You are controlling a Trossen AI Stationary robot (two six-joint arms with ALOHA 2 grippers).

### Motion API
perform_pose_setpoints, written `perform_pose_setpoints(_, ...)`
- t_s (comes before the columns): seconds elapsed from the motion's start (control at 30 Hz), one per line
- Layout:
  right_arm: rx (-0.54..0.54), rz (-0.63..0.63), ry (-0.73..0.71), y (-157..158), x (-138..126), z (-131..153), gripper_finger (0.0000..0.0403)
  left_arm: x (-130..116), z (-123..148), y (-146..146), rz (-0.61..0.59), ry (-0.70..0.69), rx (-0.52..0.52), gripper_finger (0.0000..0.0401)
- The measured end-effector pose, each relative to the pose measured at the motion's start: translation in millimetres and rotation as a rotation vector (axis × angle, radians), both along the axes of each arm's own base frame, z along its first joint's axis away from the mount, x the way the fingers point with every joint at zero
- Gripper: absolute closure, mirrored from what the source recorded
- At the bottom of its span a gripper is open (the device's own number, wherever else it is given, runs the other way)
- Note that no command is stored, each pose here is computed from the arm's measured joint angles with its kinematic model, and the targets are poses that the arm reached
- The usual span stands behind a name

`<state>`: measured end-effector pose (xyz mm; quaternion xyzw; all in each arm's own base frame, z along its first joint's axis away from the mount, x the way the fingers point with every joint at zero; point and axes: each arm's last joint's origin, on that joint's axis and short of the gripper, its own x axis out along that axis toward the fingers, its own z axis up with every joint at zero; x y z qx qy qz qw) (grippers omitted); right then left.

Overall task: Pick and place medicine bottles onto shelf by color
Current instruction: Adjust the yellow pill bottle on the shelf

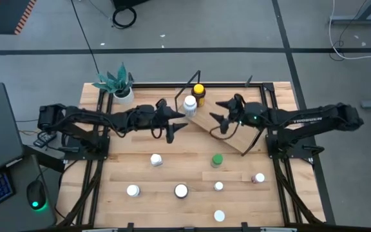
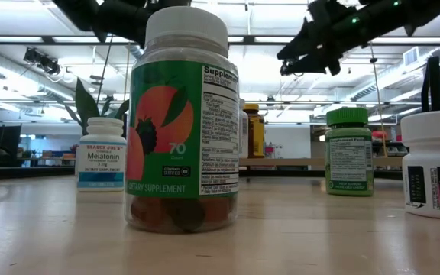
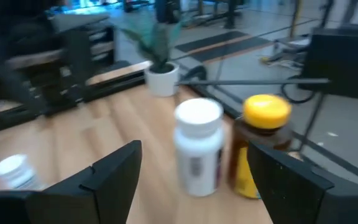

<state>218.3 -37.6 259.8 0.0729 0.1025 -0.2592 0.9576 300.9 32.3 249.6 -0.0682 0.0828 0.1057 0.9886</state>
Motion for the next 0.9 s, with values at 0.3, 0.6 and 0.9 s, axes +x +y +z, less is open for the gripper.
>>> perform_pose_setpoints(0.3, -0.038, -0.053, 0.113, -32.2, 28.7, -3.5, 0.0076, -6.0, -11.7, 4.7, 0.061, -0.005, -0.006, 0.0209)
perform_pose_setpoints(0.6, -0.091, -0.131, 0.223, -68.3, 68.2, 9.7, 0.0057, -19.8, -30.3, 3.6, 0.077, -0.093, -0.011, 0.0213)
perform_pose_setpoints(0.9, -0.042, -0.190, 0.278, -92.4, 77.7, -10.6, 0.0054, -23.0, -27.7, -0.2, 0.066, -0.100, -0.031, 0.0212)
